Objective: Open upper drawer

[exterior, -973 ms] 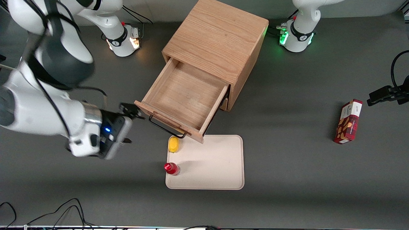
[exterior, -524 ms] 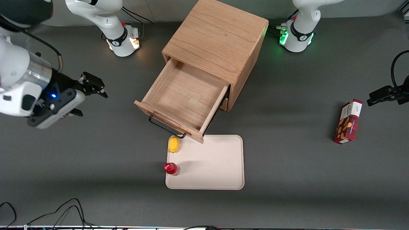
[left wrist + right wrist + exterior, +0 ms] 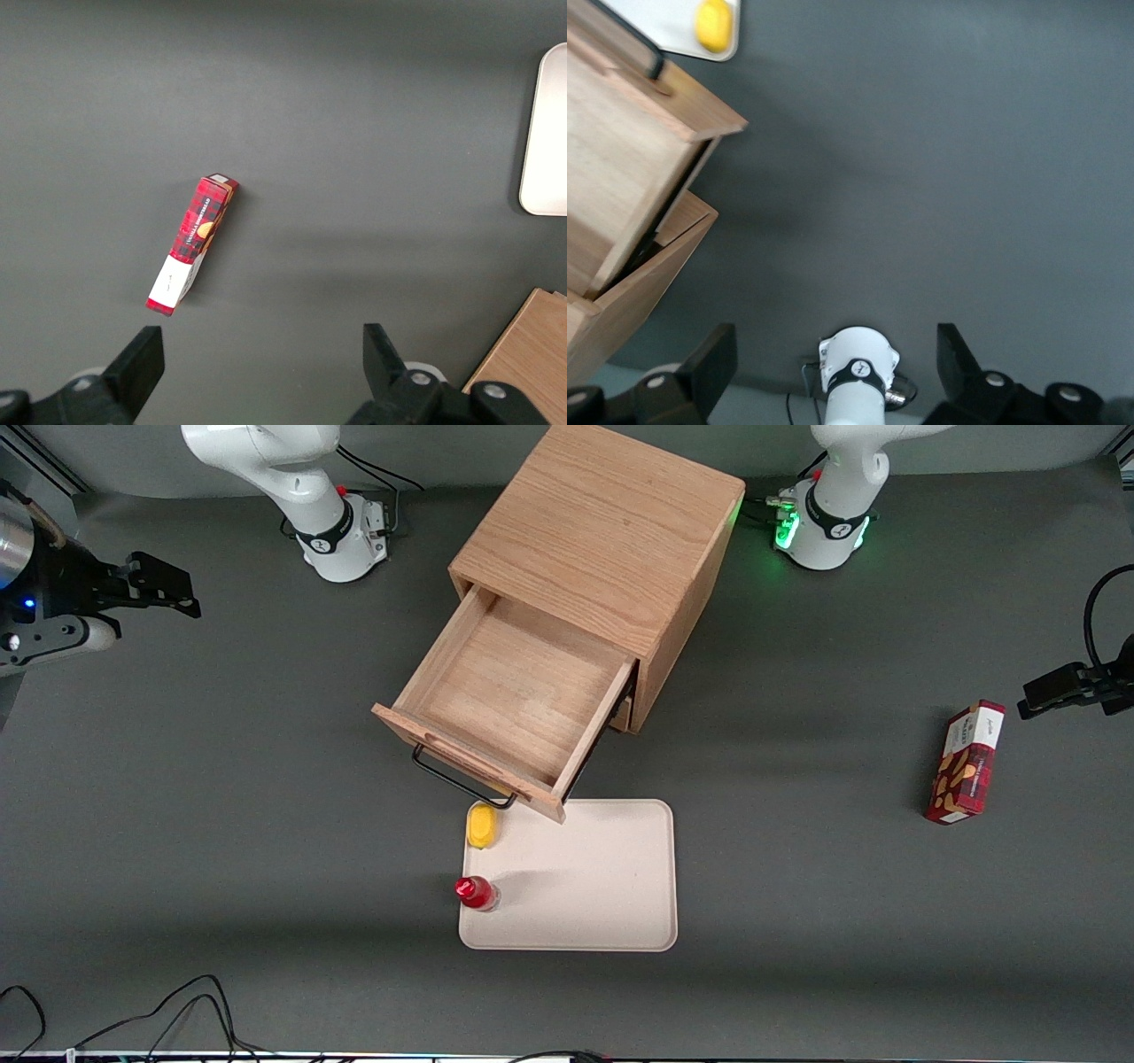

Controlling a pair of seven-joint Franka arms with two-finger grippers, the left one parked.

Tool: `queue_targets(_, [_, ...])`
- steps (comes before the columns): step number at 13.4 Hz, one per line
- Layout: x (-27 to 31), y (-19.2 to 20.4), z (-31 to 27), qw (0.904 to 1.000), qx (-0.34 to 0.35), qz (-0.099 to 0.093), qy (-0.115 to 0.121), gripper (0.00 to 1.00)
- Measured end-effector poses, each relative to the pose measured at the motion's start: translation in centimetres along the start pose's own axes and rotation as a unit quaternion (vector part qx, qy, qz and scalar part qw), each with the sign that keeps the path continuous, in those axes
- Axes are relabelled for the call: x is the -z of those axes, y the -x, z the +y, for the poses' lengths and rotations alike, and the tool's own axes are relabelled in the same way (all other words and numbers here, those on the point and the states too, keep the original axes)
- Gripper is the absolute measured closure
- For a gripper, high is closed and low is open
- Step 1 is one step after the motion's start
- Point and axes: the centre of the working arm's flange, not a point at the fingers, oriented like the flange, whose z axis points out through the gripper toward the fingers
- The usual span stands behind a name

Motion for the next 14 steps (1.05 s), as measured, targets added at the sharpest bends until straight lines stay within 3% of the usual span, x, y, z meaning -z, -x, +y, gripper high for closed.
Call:
queue_targets(6, [-9.9,4.1,-0.1,0.996,-0.082,0.036,0.004,0.0])
queue_targets(9, [-9.5,4.1,0.7,0.9934,-0.096,0.057,0.026,0.0])
queue_targets(14, [-8.0,3.5,3.7,0.9897,-0.124,0.071,0.017,0.0])
